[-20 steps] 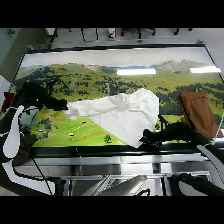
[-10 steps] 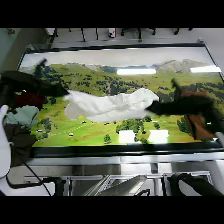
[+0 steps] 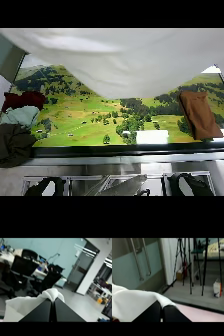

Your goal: Fold the shirts.

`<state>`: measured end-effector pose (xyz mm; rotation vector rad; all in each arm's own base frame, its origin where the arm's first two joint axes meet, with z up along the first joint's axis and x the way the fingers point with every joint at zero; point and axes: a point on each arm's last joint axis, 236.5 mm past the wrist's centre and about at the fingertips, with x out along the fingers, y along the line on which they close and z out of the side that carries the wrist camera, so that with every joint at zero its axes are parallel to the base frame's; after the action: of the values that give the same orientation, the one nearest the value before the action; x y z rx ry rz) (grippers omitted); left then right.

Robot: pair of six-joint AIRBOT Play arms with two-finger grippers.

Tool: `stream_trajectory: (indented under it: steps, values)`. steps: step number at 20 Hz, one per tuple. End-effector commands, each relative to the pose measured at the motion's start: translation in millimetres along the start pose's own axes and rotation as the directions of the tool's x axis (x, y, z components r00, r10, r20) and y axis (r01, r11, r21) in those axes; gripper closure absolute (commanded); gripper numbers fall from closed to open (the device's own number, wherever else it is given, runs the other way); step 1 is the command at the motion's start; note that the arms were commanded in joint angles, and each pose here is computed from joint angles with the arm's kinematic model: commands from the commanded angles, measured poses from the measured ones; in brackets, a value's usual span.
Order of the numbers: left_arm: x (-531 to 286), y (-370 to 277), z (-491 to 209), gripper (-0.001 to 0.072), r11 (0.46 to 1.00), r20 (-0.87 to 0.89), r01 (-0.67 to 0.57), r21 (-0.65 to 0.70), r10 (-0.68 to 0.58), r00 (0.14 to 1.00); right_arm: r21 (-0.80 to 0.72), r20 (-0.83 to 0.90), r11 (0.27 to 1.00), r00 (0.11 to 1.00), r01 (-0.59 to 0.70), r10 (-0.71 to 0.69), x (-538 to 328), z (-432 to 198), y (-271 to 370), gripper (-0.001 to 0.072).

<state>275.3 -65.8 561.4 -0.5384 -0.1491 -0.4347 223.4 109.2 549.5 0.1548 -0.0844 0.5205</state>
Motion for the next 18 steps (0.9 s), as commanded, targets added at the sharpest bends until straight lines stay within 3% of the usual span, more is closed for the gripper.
stream_trajectory:
  steps: [1, 5, 8, 10, 12, 15, 18]
  values:
    - [-61, -30, 36, 0.0689, 0.992, 0.169, -0.120, 0.043, 0.111, 0.979, -0.061, 0.095, 0.998, 0.995, 0.018, -0.012, -28, 32, 31, 0.0693]
    - [-77, -6, 19, 0.0689, 0.948, 0.133, -0.305, 0.094, 0.291, 0.947, -0.041, 0.031, 0.999, 1.000, 0.008, -0.007, -23, 15, 27, 0.0693]
    - [-81, 49, -8, 0.0689, 0.882, 0.002, -0.466, 0.072, 0.467, 0.884, 0.028, -0.078, 1.000, 0.997, 0.012, -0.010, -9, -18, 6, 0.0693]
    - [-78, 80, -22, 0.0689, 0.863, -0.101, -0.504, 0.024, 0.504, 0.858, 0.072, -0.119, 0.997, 0.993, 0.016, -0.007, 0, -33, -6, 0.0692]
    - [-59, 77, -45, 0.0688, 0.909, -0.230, -0.416, -0.034, 0.398, 0.888, 0.098, -0.149, 0.995, 0.989, 0.010, 0.004, 4, -42, -10, 0.0693]
    - [-32, 26, -85, 0.0688, 0.983, -0.398, -0.159, -0.090, 0.111, 0.911, 0.109, -0.156, 0.993, 0.985, -0.050, 0.067, 4, -43, 7, 0.0693]
    - [-32, -58, -92, 0.0688, 0.985, -0.392, 0.132, -0.116, -0.167, 0.905, 0.093, -0.142, 0.988, 0.980, -0.126, 0.139, -8, -40, 36, 0.0693]
